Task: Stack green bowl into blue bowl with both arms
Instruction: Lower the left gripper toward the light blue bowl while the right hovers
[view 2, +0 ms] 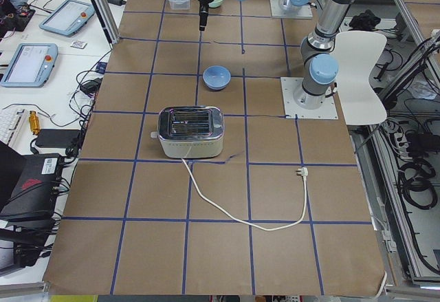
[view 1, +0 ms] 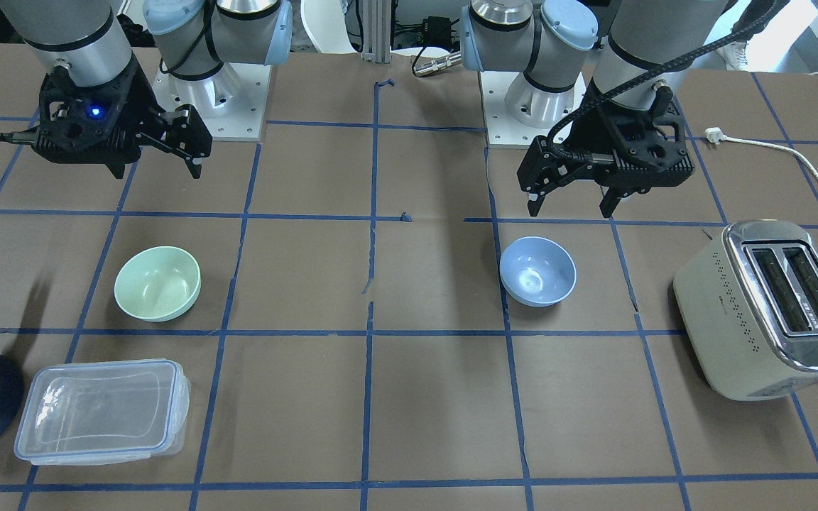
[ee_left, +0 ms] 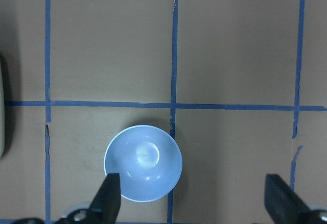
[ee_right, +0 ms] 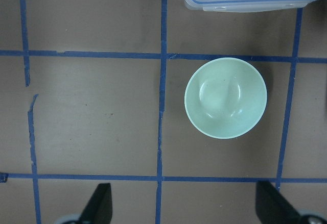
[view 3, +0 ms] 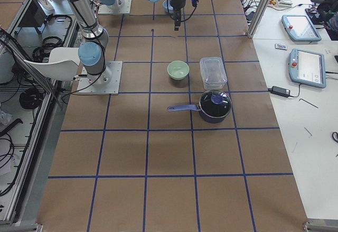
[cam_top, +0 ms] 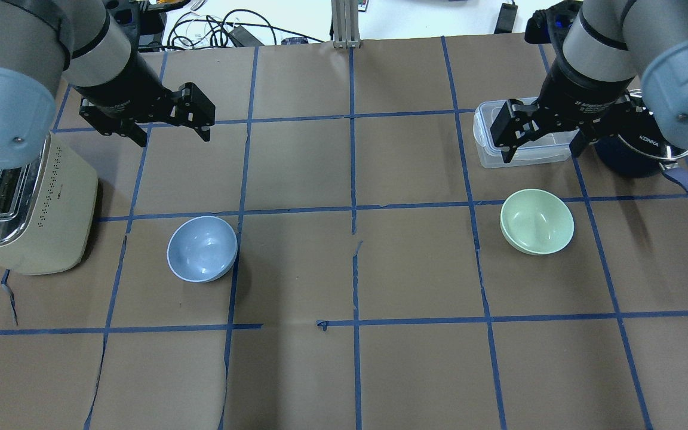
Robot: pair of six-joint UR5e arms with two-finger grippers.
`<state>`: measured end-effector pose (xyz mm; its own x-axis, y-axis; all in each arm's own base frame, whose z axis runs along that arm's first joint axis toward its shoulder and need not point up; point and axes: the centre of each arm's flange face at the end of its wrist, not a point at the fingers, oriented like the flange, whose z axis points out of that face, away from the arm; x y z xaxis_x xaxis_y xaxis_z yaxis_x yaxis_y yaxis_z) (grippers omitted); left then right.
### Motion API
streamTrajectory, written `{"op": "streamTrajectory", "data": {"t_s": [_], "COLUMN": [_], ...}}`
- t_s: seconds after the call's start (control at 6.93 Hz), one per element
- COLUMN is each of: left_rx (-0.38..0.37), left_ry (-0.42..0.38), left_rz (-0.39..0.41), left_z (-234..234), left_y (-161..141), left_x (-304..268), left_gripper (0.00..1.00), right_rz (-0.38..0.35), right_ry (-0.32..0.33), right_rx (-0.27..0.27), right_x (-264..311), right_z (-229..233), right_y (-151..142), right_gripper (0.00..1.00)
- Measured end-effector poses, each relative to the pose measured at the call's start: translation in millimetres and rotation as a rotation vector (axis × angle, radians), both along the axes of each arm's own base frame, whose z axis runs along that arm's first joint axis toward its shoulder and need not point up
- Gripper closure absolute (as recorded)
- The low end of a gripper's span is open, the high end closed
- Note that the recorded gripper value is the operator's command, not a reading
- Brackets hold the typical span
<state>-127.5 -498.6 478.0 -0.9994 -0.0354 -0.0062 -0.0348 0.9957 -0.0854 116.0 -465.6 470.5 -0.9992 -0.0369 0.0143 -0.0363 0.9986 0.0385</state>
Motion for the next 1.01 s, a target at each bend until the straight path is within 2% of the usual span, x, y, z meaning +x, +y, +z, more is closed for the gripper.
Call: {"op": "streamTrajectory", "data": {"t_s": [0.43, 1.01], "left_rx": [0.052, 0.077], "left_ry": [0.002, 0.001], "left_rz": [0.002, 0.005], "left_z": [-2.0, -1.0], "left_y": [2.6, 2.1], "left_x": [0.1, 0.8], "left_gripper": [0.00, 0.00], "right_rz": [-0.055, -0.063], "right_ry": [0.000, 0.000], "right_rx": [0.005, 0.006], "right_x": [0.5, 1.3], "right_z": [2.6, 2.8], "right_y": [5.4, 6.5], "right_gripper": [0.00, 0.00]}}
